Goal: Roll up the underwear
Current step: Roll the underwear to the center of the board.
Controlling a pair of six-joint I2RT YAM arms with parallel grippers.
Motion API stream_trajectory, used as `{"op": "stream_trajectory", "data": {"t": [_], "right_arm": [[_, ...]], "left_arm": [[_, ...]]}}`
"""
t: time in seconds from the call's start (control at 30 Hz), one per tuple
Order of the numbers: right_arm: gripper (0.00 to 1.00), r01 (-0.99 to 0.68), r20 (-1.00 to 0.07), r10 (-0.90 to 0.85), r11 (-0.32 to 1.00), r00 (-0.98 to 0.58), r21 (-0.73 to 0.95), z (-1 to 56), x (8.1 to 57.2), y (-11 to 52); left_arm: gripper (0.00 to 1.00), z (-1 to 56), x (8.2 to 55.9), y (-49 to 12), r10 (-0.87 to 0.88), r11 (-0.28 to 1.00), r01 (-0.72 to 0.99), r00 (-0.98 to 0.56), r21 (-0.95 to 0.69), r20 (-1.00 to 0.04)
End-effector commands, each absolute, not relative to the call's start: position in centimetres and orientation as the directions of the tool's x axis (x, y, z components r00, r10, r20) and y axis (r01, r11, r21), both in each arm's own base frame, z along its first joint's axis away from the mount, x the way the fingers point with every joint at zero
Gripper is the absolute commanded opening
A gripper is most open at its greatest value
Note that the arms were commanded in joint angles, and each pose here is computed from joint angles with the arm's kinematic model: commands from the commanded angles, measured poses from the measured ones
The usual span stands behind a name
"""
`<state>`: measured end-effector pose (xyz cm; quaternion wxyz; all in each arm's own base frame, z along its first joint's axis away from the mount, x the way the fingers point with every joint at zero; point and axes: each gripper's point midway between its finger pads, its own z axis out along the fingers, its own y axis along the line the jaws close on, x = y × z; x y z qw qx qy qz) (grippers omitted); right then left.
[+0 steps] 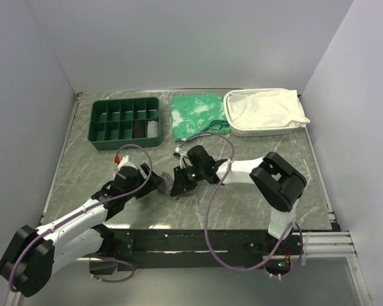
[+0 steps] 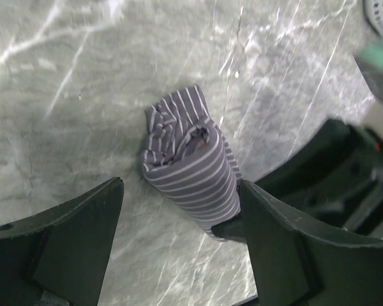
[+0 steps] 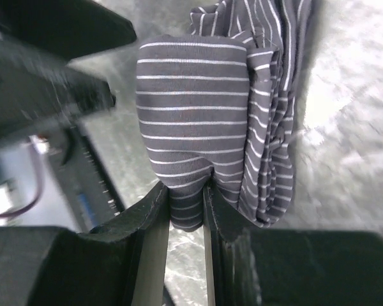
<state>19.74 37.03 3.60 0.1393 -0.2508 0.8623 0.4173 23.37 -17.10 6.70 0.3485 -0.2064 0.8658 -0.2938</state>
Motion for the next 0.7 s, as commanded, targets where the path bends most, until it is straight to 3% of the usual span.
{"op": "stream_trajectory", "data": {"t": [0.0, 0.4, 0.67], "right_arm": [[0.16, -0.424, -0.267, -0.367, 0.464, -0.891, 0.778, 3.0, 17.8, 36.9], [0.17, -0.376, -0.238, -0.336, 0.442, -0.911, 0.814, 3.2, 17.9, 37.0], [0.18, -0.317, -0.197, -0.315, 0.393, -0.928, 0.863, 3.9, 17.1, 37.2]], "left_arm": [[0.79, 8.0, 23.9, -18.1, -0.575, 0.712, -0.091, -0.645, -0.697, -0.503], [0.76, 6.2, 24.8, -19.7, -0.598, 0.722, -0.196, -0.660, -0.664, -0.455], [0.60, 5.5, 25.5, -19.9, -0.615, 0.720, -0.238, -0.654, -0.652, -0.440]]}}
